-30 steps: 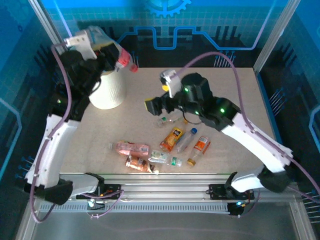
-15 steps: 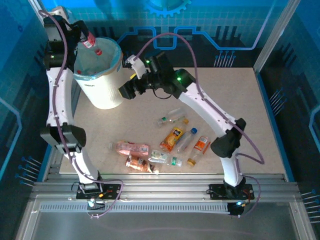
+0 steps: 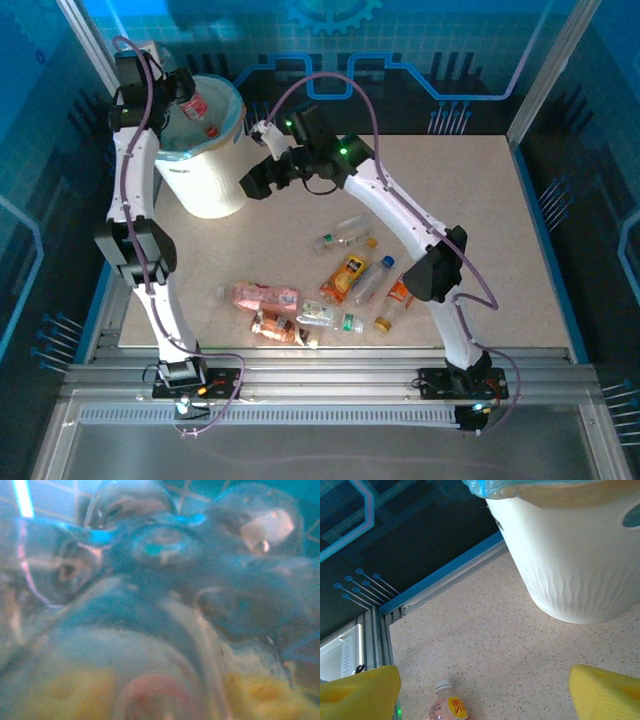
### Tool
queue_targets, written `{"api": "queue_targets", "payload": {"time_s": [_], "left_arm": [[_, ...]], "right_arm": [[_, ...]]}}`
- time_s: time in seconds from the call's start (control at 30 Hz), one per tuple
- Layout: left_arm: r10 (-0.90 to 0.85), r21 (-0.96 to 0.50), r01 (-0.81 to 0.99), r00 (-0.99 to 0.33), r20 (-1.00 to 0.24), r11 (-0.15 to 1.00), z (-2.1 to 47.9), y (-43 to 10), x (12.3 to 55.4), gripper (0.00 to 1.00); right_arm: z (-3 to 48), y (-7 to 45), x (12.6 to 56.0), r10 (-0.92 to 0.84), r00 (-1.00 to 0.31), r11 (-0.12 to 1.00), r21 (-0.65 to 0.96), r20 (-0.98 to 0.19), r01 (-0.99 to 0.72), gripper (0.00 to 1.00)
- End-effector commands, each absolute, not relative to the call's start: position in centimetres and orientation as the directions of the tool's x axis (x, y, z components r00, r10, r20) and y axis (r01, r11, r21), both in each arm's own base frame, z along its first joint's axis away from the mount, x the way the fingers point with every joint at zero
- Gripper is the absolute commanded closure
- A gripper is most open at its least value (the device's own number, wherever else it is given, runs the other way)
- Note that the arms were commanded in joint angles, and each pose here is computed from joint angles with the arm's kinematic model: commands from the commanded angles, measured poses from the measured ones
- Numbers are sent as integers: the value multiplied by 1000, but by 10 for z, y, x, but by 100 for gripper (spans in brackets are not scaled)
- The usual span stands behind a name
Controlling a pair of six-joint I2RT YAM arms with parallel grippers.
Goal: Put the plastic bottles in the bin
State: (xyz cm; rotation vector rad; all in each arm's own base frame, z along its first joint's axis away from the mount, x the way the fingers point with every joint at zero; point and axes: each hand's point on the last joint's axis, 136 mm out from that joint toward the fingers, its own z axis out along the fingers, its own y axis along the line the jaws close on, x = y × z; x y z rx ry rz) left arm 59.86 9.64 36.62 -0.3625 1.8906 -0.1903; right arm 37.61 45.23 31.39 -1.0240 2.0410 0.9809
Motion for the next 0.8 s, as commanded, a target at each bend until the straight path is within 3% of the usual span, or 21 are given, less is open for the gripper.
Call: {"api": "queue_targets", "payload": {"time_s": [0.0, 0.3, 0.43, 0.57, 0.77], "left_arm": [[-387, -377, -94, -330, -861, 921, 349, 82, 610, 47], [-398, -404, -85, -442, -804, 911, 290, 49, 618, 44], [-394, -401, -88, -459, -796, 912, 280, 47, 618, 31], [-377, -374, -95, -429, -821, 923, 301, 51, 616, 17], [-358, -347, -95, -355, -864, 933, 349, 56, 603, 15]], "right_arm": [[307, 448, 375, -373, -517, 416, 359, -770, -835, 13], [297, 444, 381, -378, -537, 436, 367, -754, -822, 13], [293, 444, 380, -382, -549, 436, 379, -743, -816, 13], [292, 441, 379, -388, -550, 442, 374, -740, -815, 13], [292, 438, 377, -392, -550, 447, 369, -738, -815, 13]]}}
